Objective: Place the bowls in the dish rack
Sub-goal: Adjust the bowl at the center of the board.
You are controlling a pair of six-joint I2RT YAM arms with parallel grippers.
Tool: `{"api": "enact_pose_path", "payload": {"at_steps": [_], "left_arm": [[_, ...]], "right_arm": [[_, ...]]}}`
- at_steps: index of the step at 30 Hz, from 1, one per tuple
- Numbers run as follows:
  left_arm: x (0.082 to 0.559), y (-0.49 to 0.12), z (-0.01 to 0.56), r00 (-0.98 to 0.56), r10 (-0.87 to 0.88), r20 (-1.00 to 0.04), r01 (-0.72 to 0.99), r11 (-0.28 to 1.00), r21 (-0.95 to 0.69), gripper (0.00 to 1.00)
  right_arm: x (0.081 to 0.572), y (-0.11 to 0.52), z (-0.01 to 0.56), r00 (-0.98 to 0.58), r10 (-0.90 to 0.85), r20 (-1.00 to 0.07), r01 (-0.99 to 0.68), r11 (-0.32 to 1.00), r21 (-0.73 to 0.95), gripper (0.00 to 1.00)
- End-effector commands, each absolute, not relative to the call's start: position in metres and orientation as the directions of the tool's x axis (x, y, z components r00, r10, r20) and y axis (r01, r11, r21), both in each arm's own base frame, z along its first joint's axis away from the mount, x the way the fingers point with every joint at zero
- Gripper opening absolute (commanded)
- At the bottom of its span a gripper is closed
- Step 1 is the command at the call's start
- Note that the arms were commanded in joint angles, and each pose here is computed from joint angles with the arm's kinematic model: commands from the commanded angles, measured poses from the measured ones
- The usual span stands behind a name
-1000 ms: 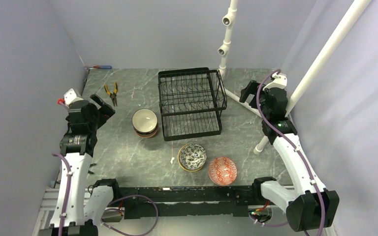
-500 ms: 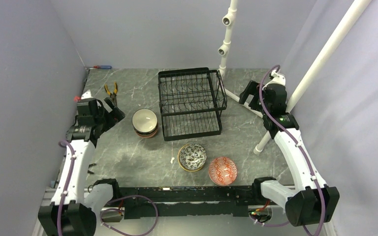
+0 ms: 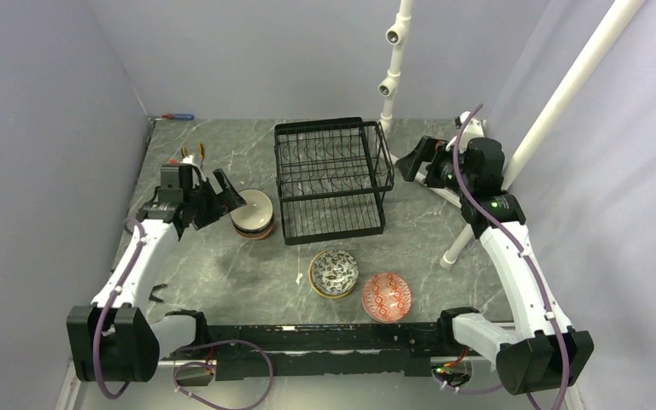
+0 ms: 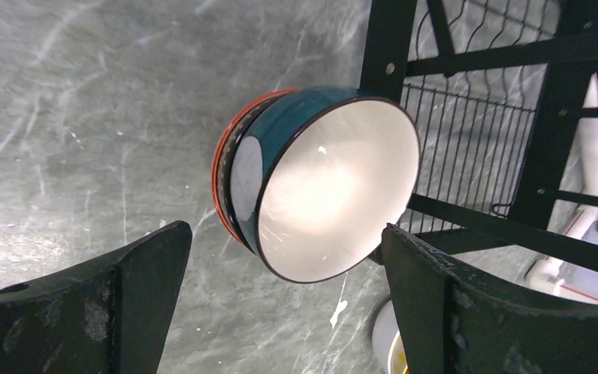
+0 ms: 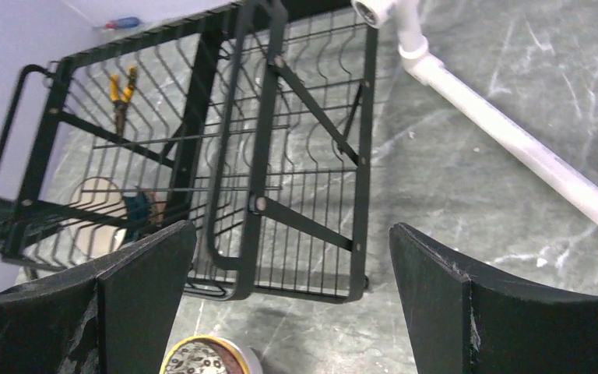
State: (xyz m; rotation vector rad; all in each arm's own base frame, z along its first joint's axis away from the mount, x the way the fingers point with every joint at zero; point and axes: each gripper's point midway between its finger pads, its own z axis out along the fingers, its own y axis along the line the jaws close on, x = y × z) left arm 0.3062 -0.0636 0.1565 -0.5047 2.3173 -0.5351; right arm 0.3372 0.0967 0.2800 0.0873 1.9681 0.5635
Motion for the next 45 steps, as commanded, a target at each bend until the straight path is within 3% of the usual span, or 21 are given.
{"api": "enact_pose_path", "payload": {"at_steps": [1,20,21,22,23,24,25,27,30,33,45], "left_arm": [[0.318,-0.074,0.154,-0.694,-0.456,-0.557,-0.178,0.858,-0.481,0.97],[0.317,-0.067,0.13,-0.727,-0.402,-0.556,-0.24,0.909,-0.342,0.97],[0.318,-0.068,0.13,-0.725,-0.401,-0.56,-0.238,0.909,-0.343,0.77],[0.319,-0.067,0.13,-0.722,-0.406,-0.56,-0.242,0.907,-0.345,0.44],[0.319,-0.068,0.129,-0.722,-0.409,-0.557,-0.246,0.905,-0.346,0.42],[0.32,-0.069,0.129,-0.725,-0.409,-0.554,-0.241,0.904,-0.352,0.49],[0.321,-0.07,0.128,-0.728,-0.408,-0.551,-0.238,0.904,-0.355,0.48],[0.323,-0.072,0.126,-0.734,-0.411,-0.541,-0.242,0.902,-0.358,0.39],[0.325,-0.072,0.124,-0.734,-0.419,-0.534,-0.25,0.899,-0.361,0.45],[0.325,-0.073,0.126,-0.73,-0.422,-0.537,-0.249,0.897,-0.366,0.44],[0.317,-0.067,0.135,-0.723,-0.411,-0.556,-0.25,0.905,-0.343,0.17]], "right_arm": [[0.328,0.116,0.313,-0.44,0.28,-0.853,-0.304,0.848,0.435,1.0],[0.322,0.165,0.278,-0.567,0.121,-0.815,-0.359,0.854,0.377,0.99],[0.321,0.165,0.279,-0.562,0.118,-0.818,-0.364,0.853,0.373,0.99],[0.321,0.165,0.281,-0.555,0.121,-0.823,-0.366,0.853,0.371,0.99],[0.321,0.165,0.282,-0.551,0.12,-0.826,-0.367,0.854,0.369,0.99],[0.32,0.164,0.283,-0.546,0.121,-0.829,-0.369,0.854,0.368,0.99],[0.319,0.164,0.285,-0.542,0.122,-0.832,-0.37,0.854,0.366,0.99],[0.319,0.163,0.287,-0.536,0.122,-0.835,-0.371,0.855,0.363,0.99],[0.318,0.162,0.288,-0.532,0.121,-0.838,-0.37,0.857,0.358,1.0],[0.318,0.162,0.283,-0.538,0.113,-0.835,-0.369,0.859,0.354,1.0],[0.324,0.168,0.273,-0.567,0.097,-0.818,-0.377,0.852,0.363,1.0]]}}
